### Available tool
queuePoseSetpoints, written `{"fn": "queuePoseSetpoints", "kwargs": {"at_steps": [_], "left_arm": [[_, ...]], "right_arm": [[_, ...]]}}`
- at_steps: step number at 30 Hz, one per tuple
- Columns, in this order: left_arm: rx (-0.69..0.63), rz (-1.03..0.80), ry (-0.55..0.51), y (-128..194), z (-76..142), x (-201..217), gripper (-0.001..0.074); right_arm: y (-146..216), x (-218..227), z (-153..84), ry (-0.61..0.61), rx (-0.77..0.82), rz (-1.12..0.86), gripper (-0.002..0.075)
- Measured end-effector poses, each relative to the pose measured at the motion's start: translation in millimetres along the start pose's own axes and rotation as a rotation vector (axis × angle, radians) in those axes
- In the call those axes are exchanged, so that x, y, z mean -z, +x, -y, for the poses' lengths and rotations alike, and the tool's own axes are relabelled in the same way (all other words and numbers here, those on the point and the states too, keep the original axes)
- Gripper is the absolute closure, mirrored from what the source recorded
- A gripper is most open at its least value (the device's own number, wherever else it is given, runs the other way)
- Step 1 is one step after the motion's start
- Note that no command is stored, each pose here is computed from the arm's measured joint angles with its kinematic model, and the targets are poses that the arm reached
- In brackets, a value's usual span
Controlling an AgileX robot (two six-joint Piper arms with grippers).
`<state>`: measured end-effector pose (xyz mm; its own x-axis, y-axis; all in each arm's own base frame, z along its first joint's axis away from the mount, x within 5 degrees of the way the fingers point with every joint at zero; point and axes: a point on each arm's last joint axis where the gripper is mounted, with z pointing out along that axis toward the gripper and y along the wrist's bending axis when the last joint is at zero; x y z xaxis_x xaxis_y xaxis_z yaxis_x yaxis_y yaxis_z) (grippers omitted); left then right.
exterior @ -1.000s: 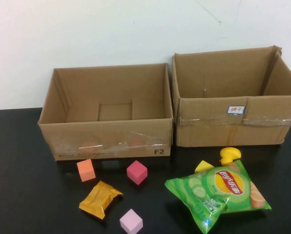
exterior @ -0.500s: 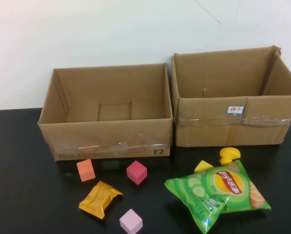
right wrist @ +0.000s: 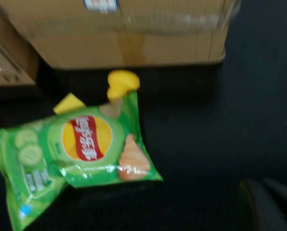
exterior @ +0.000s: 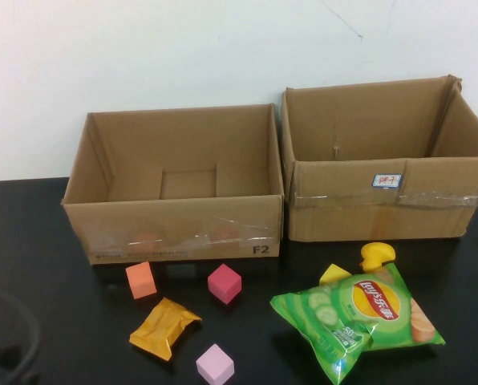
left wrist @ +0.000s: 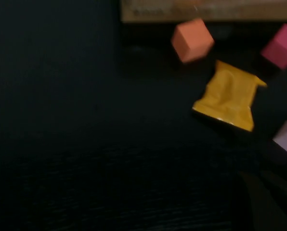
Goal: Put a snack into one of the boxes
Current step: Pick up the biscuit
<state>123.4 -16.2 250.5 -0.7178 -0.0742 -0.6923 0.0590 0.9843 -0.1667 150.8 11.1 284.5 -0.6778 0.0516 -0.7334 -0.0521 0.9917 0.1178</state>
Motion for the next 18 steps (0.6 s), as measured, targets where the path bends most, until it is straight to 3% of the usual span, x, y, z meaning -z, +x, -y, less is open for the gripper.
{"fn": "queuePoseSetpoints", "kwargs": {"at_steps": [7,13,18], "left_arm": [[-0.118,-0.148,0.079,-37,6,-35,0.0736],[-0.154,-0.216,0.111,-69,9,-67,0.0736],[-0.231,-0.311,0.174,-74,32,-102,0.0736]], "right_arm": [[0,-41,5,0.007,-0.003,-0.141,0.0726],[7,-69,-3,-0.058,0.064,-0.256,0.0726],[13,-81,-16,-0.113,0.154,-0.315,0.0726]]}}
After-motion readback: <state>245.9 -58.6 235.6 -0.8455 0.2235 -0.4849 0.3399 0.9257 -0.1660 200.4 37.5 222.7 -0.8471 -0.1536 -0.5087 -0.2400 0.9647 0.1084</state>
